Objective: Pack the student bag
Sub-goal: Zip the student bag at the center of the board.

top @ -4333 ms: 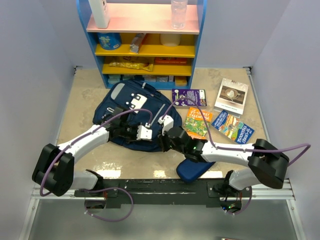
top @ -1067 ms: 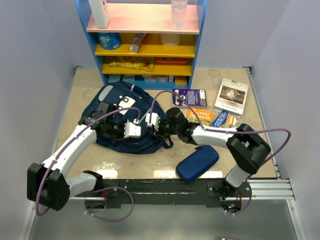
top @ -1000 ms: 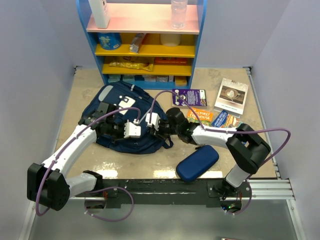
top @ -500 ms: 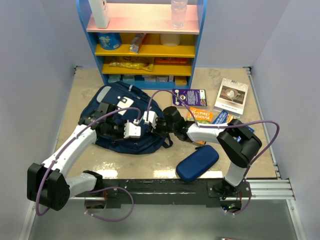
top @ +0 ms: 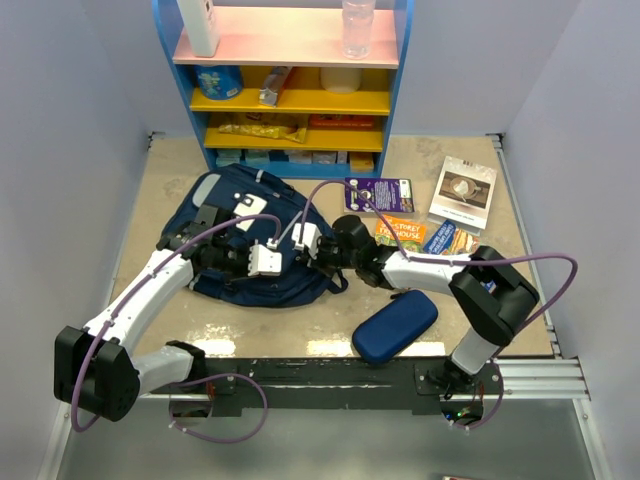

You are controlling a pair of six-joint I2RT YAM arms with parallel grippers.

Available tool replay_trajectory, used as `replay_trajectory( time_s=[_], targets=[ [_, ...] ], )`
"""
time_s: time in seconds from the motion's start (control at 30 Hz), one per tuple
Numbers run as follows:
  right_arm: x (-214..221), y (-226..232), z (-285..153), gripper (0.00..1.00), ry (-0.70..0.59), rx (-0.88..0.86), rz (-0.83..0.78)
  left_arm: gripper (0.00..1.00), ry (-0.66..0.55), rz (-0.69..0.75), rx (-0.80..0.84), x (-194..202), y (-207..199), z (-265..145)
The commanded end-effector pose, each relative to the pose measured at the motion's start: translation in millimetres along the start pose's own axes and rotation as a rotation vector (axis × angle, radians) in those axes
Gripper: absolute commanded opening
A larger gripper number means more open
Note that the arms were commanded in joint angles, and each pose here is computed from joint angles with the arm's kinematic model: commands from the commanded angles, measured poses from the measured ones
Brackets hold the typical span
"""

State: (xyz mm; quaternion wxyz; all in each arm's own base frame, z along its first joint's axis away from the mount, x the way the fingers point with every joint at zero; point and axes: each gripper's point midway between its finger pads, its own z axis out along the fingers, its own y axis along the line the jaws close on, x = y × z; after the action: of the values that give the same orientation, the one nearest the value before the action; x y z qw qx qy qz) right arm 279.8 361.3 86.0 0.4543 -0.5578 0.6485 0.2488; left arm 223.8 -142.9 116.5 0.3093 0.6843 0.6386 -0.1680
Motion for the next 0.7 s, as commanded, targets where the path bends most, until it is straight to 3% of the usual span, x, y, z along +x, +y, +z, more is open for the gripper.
replay_trajectory(
  time_s=[0.0, 0.27, 0.47, 0.67],
  targets=[
    [-12, -32, -21, 0.00, -0.023, 0.132, 0.036, 0.00, -0.062, 0.042, -0.012, -18, 4, -9],
    [5, -65, -32, 0.00, 0.052, 0.244, 0.182, 0.00, -0.057, 0.048, 0.014, -18, -3, -9],
    [26, -104, -37, 0.00, 0.168, 0.315, 0.425, 0.00, -0.043, 0.094, 0.060, -12, -18, -11],
    [33, -120, -37, 0.00, 0.219, 0.379, 0.484, 0.00, -0.007, 0.200, 0.148, 6, -42, -6]
  ],
)
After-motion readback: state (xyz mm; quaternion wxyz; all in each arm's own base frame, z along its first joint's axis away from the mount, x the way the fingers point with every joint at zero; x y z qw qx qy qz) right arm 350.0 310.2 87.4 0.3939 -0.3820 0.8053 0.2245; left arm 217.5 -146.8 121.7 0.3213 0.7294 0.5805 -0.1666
